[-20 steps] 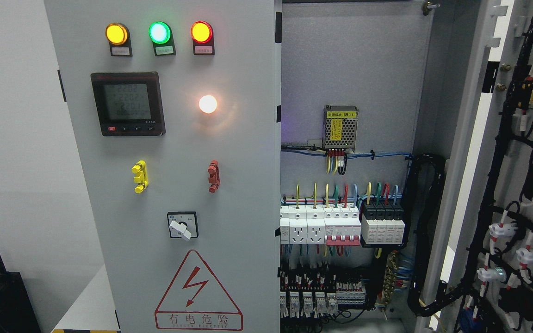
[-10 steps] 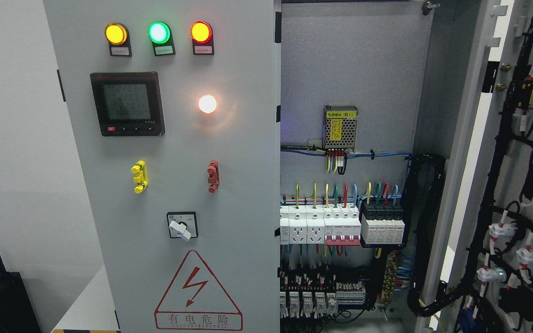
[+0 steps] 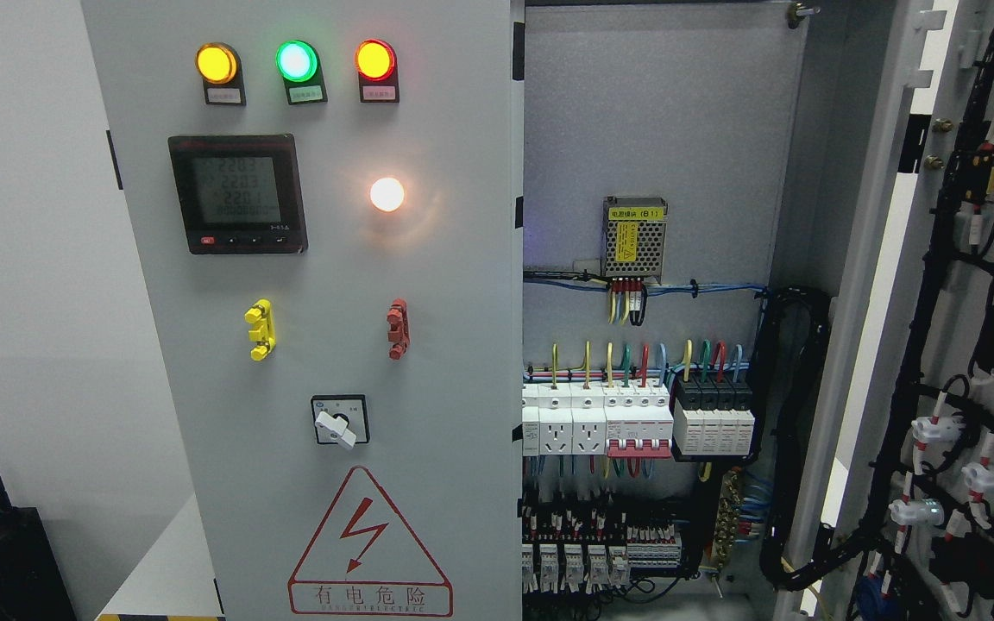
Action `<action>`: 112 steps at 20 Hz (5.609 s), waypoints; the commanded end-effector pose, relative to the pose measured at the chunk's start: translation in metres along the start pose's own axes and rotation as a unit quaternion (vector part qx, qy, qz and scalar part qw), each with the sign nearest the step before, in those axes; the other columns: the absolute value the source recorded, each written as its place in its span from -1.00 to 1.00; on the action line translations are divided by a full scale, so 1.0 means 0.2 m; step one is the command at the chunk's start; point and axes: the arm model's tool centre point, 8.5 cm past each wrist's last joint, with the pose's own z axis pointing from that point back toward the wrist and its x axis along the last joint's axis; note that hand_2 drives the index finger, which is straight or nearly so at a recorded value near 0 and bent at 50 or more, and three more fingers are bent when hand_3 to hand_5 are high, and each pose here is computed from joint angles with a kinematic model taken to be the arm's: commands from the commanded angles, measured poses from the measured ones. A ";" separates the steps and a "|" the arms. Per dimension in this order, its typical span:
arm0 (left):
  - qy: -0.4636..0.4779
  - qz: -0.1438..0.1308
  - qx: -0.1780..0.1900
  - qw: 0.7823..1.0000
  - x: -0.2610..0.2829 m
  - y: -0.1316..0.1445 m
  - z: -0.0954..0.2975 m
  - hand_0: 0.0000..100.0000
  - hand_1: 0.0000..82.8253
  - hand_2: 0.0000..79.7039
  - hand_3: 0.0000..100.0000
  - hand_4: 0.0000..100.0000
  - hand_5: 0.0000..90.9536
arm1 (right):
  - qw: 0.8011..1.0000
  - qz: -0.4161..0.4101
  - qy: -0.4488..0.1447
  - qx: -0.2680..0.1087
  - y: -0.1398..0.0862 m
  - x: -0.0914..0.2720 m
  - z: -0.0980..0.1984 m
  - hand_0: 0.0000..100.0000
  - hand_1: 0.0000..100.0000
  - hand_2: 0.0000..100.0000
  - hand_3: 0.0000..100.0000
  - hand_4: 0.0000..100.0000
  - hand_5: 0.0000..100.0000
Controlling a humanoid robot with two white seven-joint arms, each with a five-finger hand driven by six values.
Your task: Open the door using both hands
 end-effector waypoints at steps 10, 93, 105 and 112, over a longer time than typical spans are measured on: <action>0.012 0.114 0.048 0.992 -0.02 -0.12 -0.03 -1.00 -1.00 -1.00 -1.00 -0.93 -1.00 | 1.000 0.000 -0.012 -0.001 -0.01 0.08 0.00 -1.00 -1.00 -1.00 -1.00 -1.00 -1.00; -0.005 0.115 0.049 0.992 0.02 -0.11 -0.03 -1.00 -1.00 -1.00 -1.00 -0.93 -1.00 | 0.628 0.109 -0.758 0.141 0.06 1.51 1.75 -1.00 -1.00 -1.00 -1.00 -1.00 -1.00; -0.004 0.115 0.049 0.992 0.02 -0.11 -0.03 -1.00 -1.00 -1.00 -1.00 -0.94 -1.00 | 0.605 0.103 -0.779 0.128 0.09 1.78 1.86 -1.00 -1.00 -1.00 -1.00 -1.00 -1.00; -0.004 0.115 0.049 0.992 0.02 -0.11 -0.03 -1.00 -1.00 -1.00 -1.00 -0.93 -1.00 | 0.615 0.111 -0.771 0.118 0.11 1.95 1.90 -1.00 -1.00 -1.00 -1.00 -1.00 -1.00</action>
